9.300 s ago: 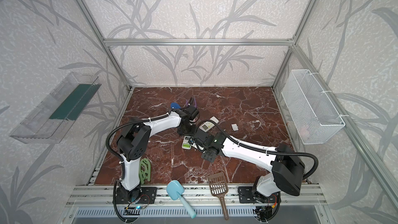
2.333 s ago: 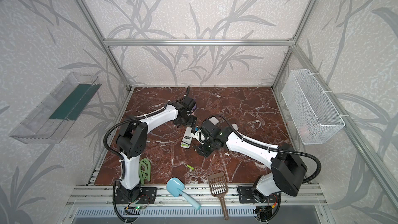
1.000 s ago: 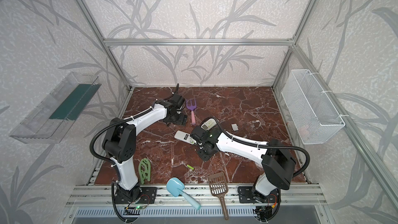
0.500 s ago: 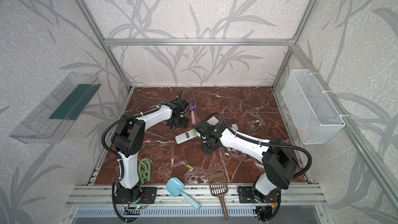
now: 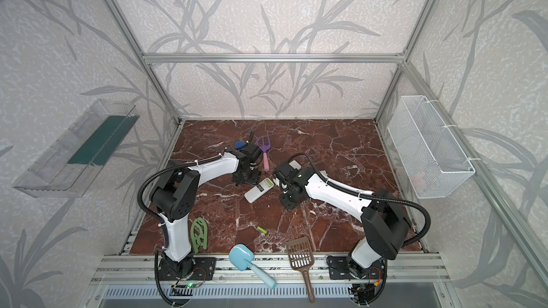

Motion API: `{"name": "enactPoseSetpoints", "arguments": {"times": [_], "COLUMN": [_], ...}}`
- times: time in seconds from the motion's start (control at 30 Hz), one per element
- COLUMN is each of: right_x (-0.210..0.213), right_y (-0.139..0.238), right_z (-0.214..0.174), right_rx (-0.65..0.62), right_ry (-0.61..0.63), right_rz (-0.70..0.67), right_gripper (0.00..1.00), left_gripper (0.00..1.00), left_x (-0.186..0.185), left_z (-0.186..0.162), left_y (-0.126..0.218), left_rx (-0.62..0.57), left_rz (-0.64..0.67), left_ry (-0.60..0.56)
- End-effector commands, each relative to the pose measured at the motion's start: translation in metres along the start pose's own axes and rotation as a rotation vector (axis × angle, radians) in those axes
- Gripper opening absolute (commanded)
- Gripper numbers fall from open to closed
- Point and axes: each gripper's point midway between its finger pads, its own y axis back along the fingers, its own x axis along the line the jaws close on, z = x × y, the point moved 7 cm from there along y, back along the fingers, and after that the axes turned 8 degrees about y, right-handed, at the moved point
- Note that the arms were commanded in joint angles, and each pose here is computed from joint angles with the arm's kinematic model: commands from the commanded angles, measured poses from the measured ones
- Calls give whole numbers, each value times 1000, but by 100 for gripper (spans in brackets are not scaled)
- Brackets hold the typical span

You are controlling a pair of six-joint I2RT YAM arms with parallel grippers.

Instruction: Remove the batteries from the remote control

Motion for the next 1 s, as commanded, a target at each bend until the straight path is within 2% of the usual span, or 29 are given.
{"name": "enactPoseSetpoints", "arguments": {"times": [0.0,0.13,0.3,0.63,0.77,0.97], "right_x": [-2,-6,-14,-10,-8,-7], "right_y": [12,14,16,23,19,12], "right_z": [6,1,-9,-2,5,10], "right_rx": [-40,-36,-33,-121,-136,-130], "right_ry": [10,1,-21,-55,-66,-75], "right_rz": [-8,-19,-38,15,37,56], "right_gripper": [0,0,0,0,0,0], "left_gripper": [77,81,94,93,90,84], "left_x": [2,6,8,-31,-44,-40], "left_z": [-11,-10,-11,-37,-50,-58], "left_y": [16,29,37,39,31,19], "left_rx": [-1,-51,-80,-73,-51,-36], "left_rz": [11,15,-2,-152,-152,-102], "left_ry": [0,-15,-27,-71,-90,-101]}}
